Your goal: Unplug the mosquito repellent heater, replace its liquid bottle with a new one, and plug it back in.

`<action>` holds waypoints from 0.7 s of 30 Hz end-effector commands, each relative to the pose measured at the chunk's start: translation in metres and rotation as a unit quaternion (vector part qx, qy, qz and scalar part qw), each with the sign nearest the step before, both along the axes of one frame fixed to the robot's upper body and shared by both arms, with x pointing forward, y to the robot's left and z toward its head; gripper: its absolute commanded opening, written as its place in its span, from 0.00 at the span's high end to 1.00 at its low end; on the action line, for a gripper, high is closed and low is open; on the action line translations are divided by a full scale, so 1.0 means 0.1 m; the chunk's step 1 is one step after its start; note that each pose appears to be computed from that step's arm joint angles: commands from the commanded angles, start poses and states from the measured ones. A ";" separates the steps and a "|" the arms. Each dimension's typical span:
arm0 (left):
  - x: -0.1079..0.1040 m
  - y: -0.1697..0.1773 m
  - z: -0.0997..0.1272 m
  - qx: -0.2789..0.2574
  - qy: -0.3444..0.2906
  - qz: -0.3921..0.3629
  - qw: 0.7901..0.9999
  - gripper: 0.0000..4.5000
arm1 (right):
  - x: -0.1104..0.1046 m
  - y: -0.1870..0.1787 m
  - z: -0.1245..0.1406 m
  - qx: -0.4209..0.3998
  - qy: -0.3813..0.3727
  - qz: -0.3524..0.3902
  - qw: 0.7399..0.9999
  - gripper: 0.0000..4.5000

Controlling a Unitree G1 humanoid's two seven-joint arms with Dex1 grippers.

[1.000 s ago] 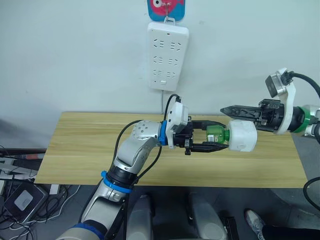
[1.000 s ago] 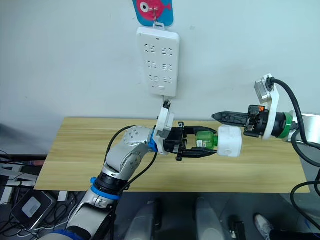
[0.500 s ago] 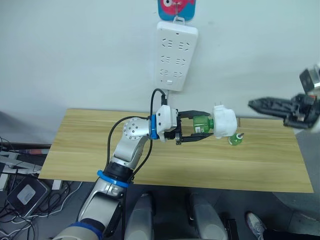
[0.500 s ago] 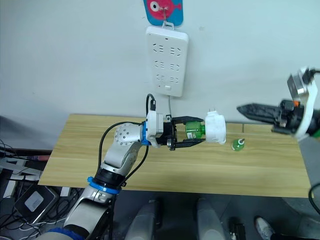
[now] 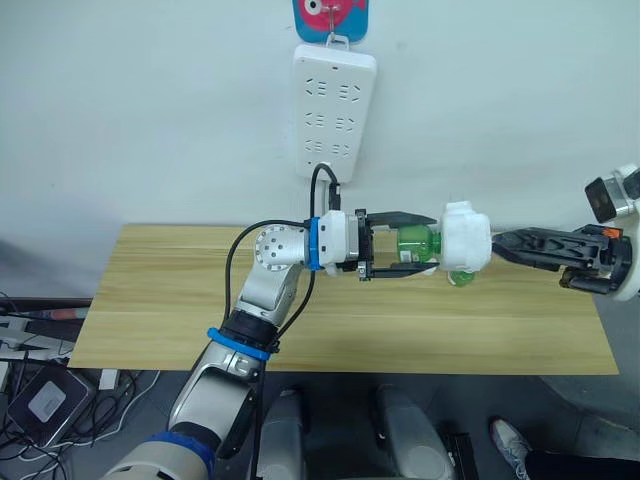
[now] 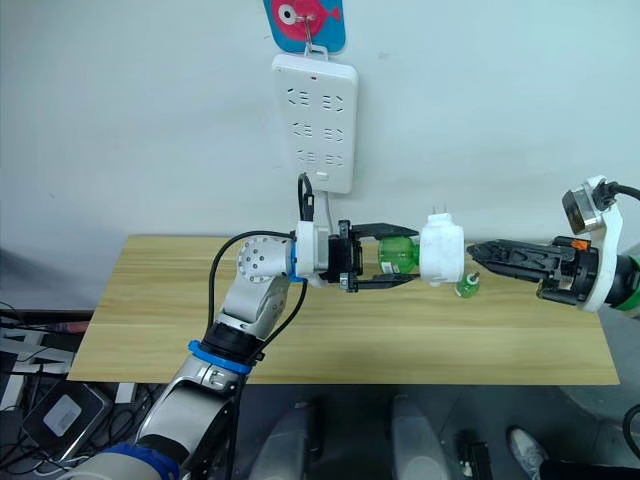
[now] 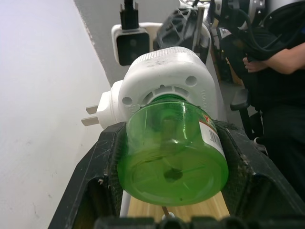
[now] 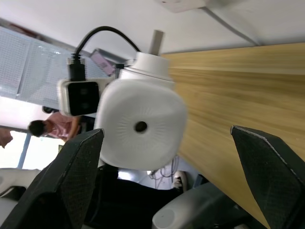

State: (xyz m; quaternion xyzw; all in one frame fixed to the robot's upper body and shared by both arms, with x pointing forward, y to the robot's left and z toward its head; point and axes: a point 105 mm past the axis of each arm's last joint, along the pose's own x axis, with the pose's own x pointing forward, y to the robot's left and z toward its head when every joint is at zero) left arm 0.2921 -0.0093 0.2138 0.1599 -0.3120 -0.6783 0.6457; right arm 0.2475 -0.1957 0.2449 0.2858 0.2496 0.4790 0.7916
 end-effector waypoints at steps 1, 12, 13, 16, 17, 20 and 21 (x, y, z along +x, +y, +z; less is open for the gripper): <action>-0.08 -0.03 0.11 -0.017 -0.022 -0.017 0.999 0.49 | -0.04 0.03 0.13 0.022 -0.012 0.030 0.999 0.01; -0.12 -0.08 0.14 -0.019 -0.033 -0.030 0.999 0.49 | -0.01 0.14 -0.01 0.007 0.001 0.029 1.000 0.01; -0.13 -0.08 0.14 -0.018 -0.035 -0.033 0.999 0.49 | 0.00 0.14 -0.02 0.007 0.002 0.025 1.000 0.01; -0.16 -0.09 0.14 -0.019 -0.037 -0.037 0.998 0.49 | 0.02 0.15 -0.02 0.011 0.001 0.025 1.000 0.01; -0.17 -0.10 0.14 -0.018 -0.038 -0.039 0.998 0.49 | 0.02 0.17 -0.02 0.015 -0.001 0.028 0.999 0.01; -0.19 -0.11 0.10 -0.010 -0.039 -0.044 0.998 0.49 | 0.00 0.24 0.00 0.019 -0.010 0.044 0.999 0.01; -0.19 -0.11 0.09 -0.008 -0.036 -0.044 0.998 0.49 | -0.02 0.26 0.00 0.023 -0.013 0.053 0.998 0.01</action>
